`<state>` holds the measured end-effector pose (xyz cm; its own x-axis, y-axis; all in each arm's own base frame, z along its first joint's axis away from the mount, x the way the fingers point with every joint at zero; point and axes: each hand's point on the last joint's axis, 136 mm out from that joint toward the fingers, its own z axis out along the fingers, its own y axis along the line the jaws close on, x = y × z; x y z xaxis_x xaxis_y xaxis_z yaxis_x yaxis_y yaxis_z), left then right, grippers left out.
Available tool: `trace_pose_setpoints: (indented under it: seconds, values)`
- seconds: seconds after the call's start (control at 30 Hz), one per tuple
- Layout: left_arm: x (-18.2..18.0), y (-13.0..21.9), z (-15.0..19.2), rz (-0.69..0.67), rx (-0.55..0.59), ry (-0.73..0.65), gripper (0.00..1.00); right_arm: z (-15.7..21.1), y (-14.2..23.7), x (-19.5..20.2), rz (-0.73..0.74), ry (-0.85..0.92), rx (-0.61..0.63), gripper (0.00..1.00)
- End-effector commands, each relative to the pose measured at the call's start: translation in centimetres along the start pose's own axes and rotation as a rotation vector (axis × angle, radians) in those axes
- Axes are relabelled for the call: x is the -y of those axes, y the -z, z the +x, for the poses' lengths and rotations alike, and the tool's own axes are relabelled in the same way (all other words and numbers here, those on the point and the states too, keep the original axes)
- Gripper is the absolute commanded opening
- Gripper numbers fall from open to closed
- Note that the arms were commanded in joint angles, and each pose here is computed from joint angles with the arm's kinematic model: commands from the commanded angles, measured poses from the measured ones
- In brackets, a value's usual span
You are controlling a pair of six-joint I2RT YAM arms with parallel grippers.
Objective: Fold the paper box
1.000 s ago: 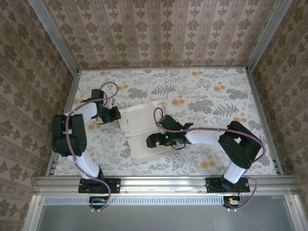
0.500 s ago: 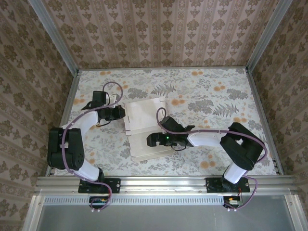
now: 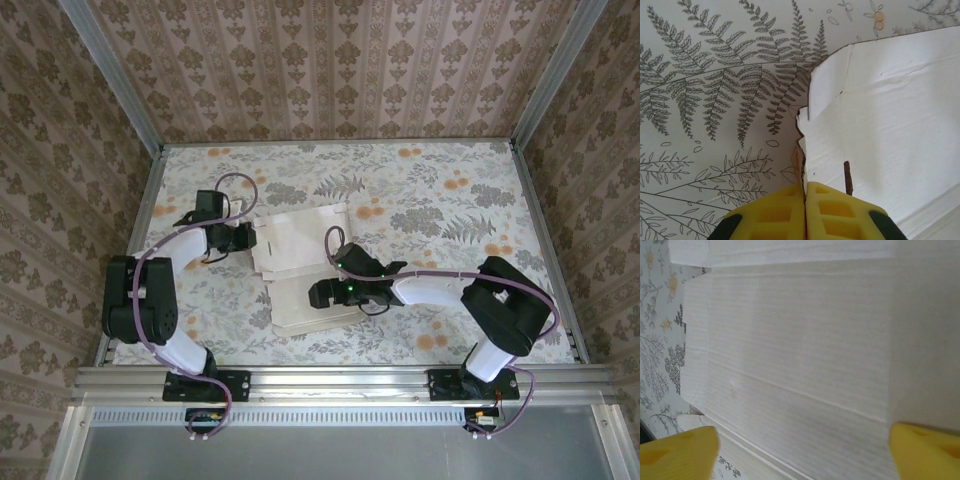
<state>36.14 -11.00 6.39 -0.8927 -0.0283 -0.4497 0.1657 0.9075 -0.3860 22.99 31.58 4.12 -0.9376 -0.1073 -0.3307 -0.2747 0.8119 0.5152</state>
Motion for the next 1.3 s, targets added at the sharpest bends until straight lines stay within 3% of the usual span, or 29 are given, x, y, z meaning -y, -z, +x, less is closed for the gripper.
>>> trace_pose_setpoints:
  seconds: [0.0,0.23,0.33,0.47,0.6,0.93,1.27]
  values:
    - [-0.4,0.0,0.0,-0.028,-0.014,-0.032,0.08,1.9,0.9,-0.1,0.011,0.035,-0.071,0.81]
    - [-0.2,0.2,0.0,-0.025,-0.010,-0.032,0.08,4.1,1.6,-0.4,0.033,0.086,-0.135,0.43]
    - [-0.1,0.1,0.2,-0.021,-0.008,-0.033,0.08,4.8,1.7,-0.4,0.055,0.103,-0.144,0.22]
    - [0.6,0.1,0.4,-0.001,0.005,-0.046,0.08,5.2,1.3,0.1,0.090,0.089,-0.145,0.06]
    - [0.9,0.0,0.9,0.003,0.014,-0.055,0.08,5.3,0.3,0.8,0.118,0.048,-0.142,0.00]
    - [1.4,1.1,2.0,0.024,0.066,-0.074,0.08,5.0,-0.6,2.7,0.197,-0.048,-0.086,0.00]
    - [2.5,0.8,3.8,0.031,0.048,-0.093,0.07,4.2,-0.2,5.0,0.289,-0.170,0.015,0.00]
